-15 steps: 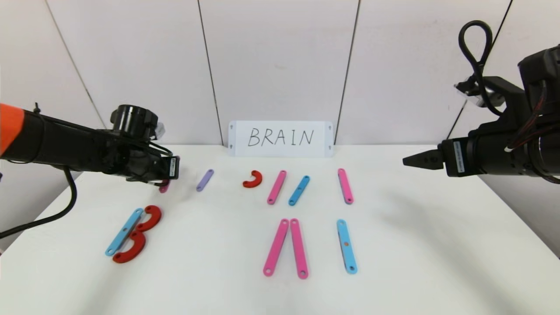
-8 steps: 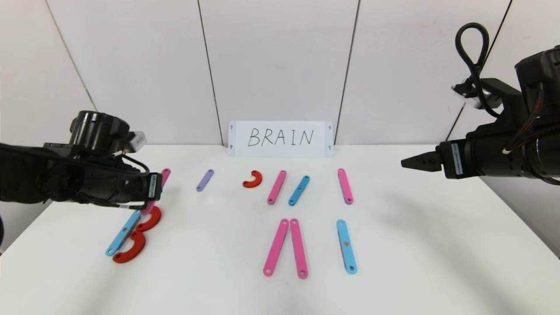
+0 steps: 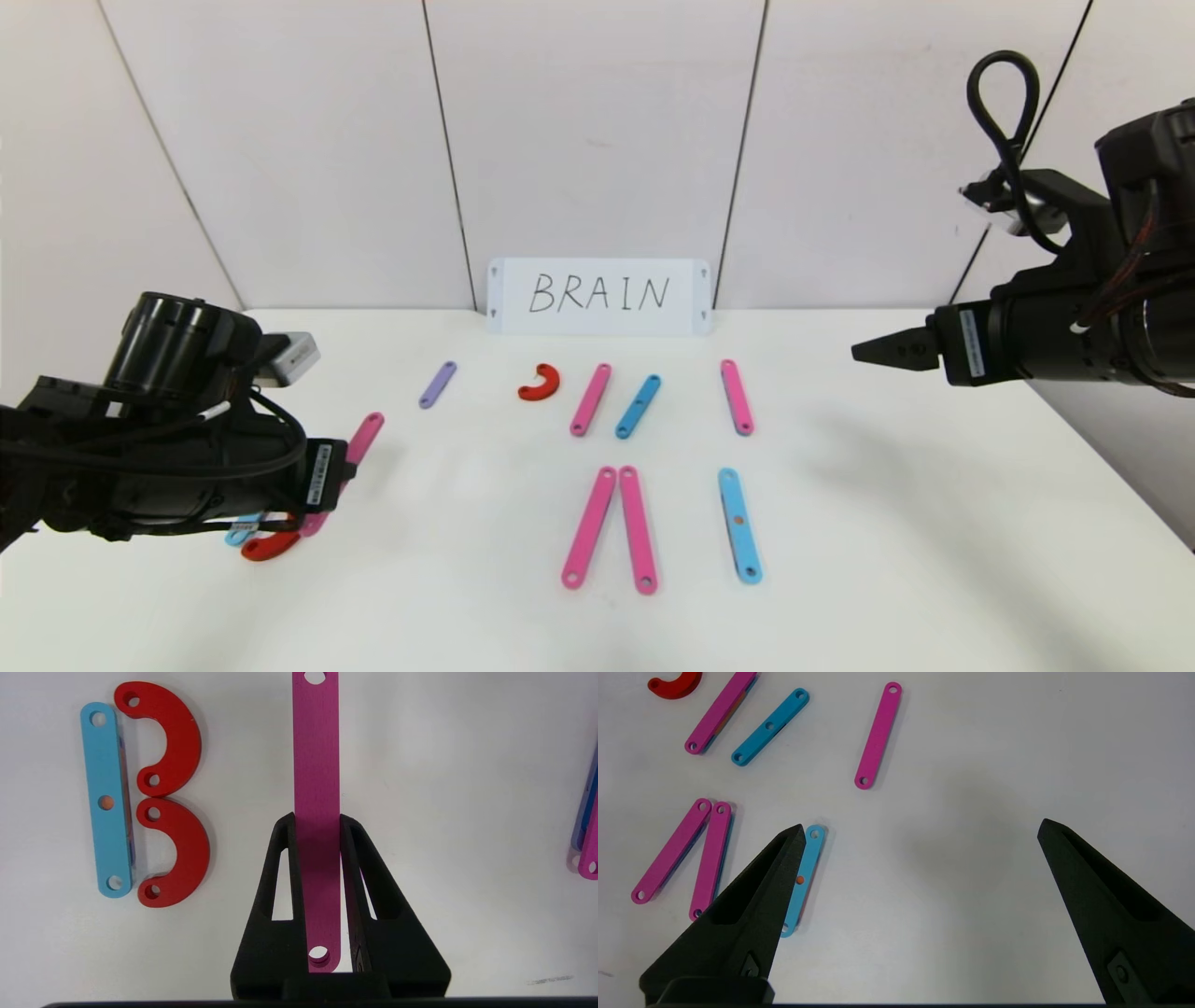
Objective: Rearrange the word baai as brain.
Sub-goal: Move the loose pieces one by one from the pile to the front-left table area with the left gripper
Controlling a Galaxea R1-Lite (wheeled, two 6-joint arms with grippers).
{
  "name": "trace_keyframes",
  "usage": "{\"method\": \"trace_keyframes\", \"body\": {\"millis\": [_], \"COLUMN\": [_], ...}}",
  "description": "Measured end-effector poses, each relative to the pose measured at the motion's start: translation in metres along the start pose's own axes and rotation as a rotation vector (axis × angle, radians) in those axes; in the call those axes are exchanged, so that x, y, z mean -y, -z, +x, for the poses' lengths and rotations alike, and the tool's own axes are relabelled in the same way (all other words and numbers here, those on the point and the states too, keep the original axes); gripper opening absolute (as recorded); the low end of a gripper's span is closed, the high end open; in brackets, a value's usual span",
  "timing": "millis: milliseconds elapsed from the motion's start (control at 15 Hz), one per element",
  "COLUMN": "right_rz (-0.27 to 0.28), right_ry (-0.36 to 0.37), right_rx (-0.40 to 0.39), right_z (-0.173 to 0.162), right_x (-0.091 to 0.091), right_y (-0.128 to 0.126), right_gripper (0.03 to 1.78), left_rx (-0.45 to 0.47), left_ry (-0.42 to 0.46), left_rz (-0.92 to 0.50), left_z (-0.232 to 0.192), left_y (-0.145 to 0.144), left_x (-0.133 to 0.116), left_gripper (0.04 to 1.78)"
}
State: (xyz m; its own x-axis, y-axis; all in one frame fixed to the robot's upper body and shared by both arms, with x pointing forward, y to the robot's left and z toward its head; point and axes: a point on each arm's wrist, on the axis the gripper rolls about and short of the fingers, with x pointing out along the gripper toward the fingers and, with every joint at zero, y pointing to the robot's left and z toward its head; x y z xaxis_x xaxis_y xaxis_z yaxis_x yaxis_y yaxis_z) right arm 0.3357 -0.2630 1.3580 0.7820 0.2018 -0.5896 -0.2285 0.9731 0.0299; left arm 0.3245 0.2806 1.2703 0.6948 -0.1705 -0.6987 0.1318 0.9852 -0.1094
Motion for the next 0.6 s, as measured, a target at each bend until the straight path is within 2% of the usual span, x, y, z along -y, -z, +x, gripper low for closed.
{"method": "trace_keyframes", "body": {"millis": [333,600], "right_rz": [-0.001,0.000], "right_ry": [0.000,0.001], "right_rx": [0.001,0.002], "right_z": [-0.001,-0.001], "right_x": [0.000,0.001], "right_y": [0.000,0.000], "right_gripper": [1.74,1.74], "left_rx": [-0.010,-0.015], "left_ry": [0.019,-0.007], "left_rz": [-0.037,-0.038], "left_z": [0.010,0.026], "left_y": [0.006,0.011], "left_x": [0.010,0.019], "left_gripper": [0.28,0.28]}}
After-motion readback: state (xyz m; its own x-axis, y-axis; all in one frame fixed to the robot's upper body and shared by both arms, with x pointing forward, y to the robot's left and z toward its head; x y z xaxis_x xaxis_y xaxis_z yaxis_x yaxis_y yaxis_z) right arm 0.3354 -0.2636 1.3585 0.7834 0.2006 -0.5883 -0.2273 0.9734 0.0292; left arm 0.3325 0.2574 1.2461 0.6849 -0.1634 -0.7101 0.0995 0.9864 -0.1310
